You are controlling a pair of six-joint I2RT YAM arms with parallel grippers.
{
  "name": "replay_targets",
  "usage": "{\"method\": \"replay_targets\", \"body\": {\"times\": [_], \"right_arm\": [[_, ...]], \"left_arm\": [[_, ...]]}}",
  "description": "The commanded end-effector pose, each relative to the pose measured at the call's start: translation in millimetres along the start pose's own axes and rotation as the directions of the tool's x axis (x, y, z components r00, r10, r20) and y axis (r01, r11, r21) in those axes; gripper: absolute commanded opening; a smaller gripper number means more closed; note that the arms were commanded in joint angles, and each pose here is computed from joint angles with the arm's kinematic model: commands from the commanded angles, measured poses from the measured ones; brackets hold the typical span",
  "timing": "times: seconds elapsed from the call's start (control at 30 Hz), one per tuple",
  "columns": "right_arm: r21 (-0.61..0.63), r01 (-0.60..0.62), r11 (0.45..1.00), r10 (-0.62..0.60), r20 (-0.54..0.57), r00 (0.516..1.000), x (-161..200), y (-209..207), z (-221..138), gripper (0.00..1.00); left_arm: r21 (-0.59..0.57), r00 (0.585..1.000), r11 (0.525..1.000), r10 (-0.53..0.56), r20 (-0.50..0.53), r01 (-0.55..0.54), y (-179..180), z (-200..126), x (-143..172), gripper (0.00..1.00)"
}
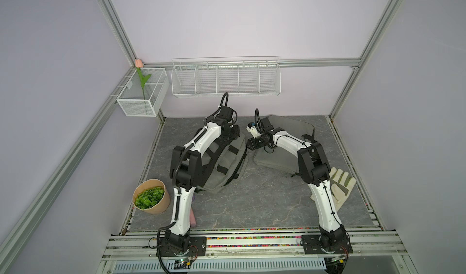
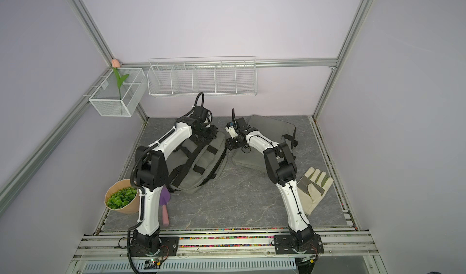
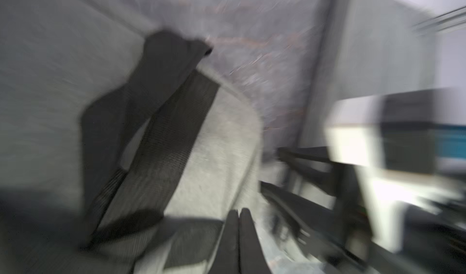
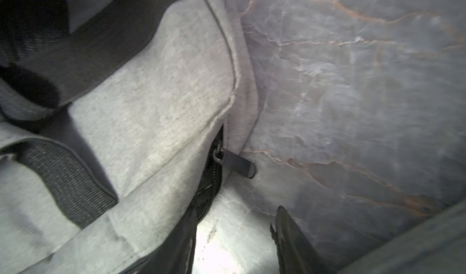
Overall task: Put the mouse into the laptop bag
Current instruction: Adjust the zippered laptop bag at the center of the board, then zip the zipper on the zippered laptop bag.
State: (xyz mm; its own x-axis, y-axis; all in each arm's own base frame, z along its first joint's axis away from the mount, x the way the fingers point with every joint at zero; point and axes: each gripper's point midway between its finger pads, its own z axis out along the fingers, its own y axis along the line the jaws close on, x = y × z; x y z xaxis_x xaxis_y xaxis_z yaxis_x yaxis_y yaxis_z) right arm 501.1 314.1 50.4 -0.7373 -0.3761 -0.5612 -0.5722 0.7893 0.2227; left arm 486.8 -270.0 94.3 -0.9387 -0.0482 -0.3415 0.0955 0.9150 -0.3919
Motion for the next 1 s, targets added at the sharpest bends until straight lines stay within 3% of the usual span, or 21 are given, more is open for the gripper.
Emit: {"method": "replay_targets", "body": {"times": [0.0, 0.27, 0.43, 0.57, 0.97], "right_arm": [[0.099, 0.098, 0.990, -0.097, -0.015, 0.995, -9.5, -6.7, 2.7, 0.49], [0.156, 0.277, 0.948, -0.261, -0.114, 0.959, -5.3, -4.8, 17.2, 0.38], [0.087, 0.348, 0.933, -0.333, -0.153, 0.930, 4.4, 3.4, 22.1, 0.42], [0.108, 0.387, 0.916, -0.362, -0.195, 0.912, 6.5, -5.1, 28.2, 0.42], [0.098, 0.498, 0.862, -0.480, -0.158, 0.863, -5.4, 14.0, 55.5, 0.45]], "left_arm": [[-0.067, 0.999, 0.997, -0.036, -0.034, 0.034, 21.2, 16.2, 3.7, 0.00], [-0.108, 0.995, 0.992, -0.072, -0.065, 0.064, 49.0, 30.6, 13.3, 0.00], [-0.108, 0.993, 0.991, -0.085, -0.082, 0.076, 58.7, 37.0, 17.5, 0.00], [-0.109, 0.991, 0.991, -0.089, -0.095, 0.079, 62.6, 40.9, 23.5, 0.00], [-0.077, 0.983, 0.991, -0.116, -0.144, 0.105, 64.1, 52.6, 46.5, 0.00]]}}
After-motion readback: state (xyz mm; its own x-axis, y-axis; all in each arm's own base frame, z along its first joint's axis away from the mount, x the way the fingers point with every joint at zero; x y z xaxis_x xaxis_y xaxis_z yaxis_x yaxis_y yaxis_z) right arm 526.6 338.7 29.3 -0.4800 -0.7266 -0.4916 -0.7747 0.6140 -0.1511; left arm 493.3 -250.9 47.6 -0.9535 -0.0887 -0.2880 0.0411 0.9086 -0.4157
